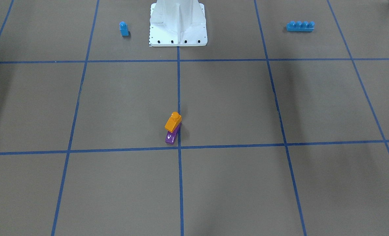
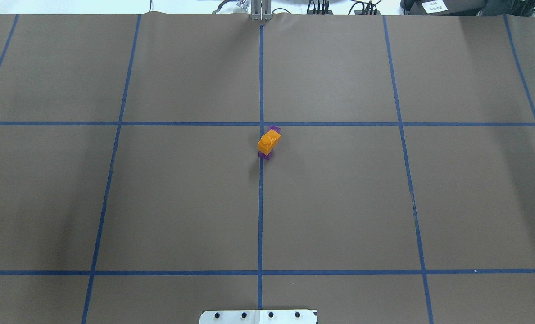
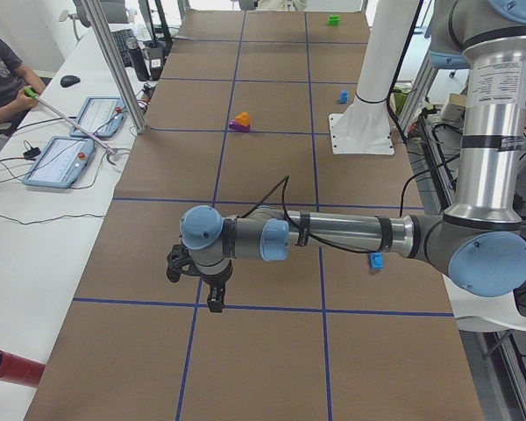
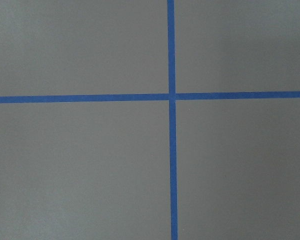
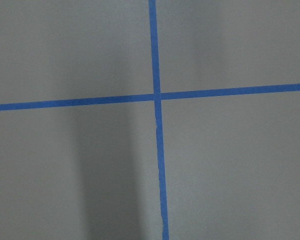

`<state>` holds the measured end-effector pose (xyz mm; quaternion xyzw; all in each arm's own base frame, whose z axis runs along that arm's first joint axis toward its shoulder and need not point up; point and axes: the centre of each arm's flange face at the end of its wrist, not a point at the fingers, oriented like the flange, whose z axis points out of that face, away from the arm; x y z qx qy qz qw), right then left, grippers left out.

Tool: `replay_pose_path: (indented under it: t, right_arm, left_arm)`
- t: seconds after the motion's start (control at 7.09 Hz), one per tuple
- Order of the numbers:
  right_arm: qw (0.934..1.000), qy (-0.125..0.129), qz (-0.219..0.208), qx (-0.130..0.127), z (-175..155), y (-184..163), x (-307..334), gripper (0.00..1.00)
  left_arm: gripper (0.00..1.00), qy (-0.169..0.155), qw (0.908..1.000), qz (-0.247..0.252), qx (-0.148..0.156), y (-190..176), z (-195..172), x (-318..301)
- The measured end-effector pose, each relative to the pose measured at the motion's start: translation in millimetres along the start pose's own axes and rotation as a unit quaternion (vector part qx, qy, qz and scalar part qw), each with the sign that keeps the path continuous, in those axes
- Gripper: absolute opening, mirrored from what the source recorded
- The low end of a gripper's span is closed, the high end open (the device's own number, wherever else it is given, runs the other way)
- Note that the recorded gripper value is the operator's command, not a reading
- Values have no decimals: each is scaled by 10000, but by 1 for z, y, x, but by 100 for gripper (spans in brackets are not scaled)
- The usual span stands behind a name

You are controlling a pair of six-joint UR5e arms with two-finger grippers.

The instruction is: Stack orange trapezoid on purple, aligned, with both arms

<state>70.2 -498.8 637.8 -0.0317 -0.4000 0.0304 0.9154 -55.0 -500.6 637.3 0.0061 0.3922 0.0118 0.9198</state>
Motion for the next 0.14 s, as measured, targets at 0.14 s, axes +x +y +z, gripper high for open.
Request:
replay_pose_path:
  t: [0.14]
  right_arm:
    - [10000,0,-1,0,0,0,0,100]
  left_arm:
    - [100,-5,10000,6,5,-1,-1,1]
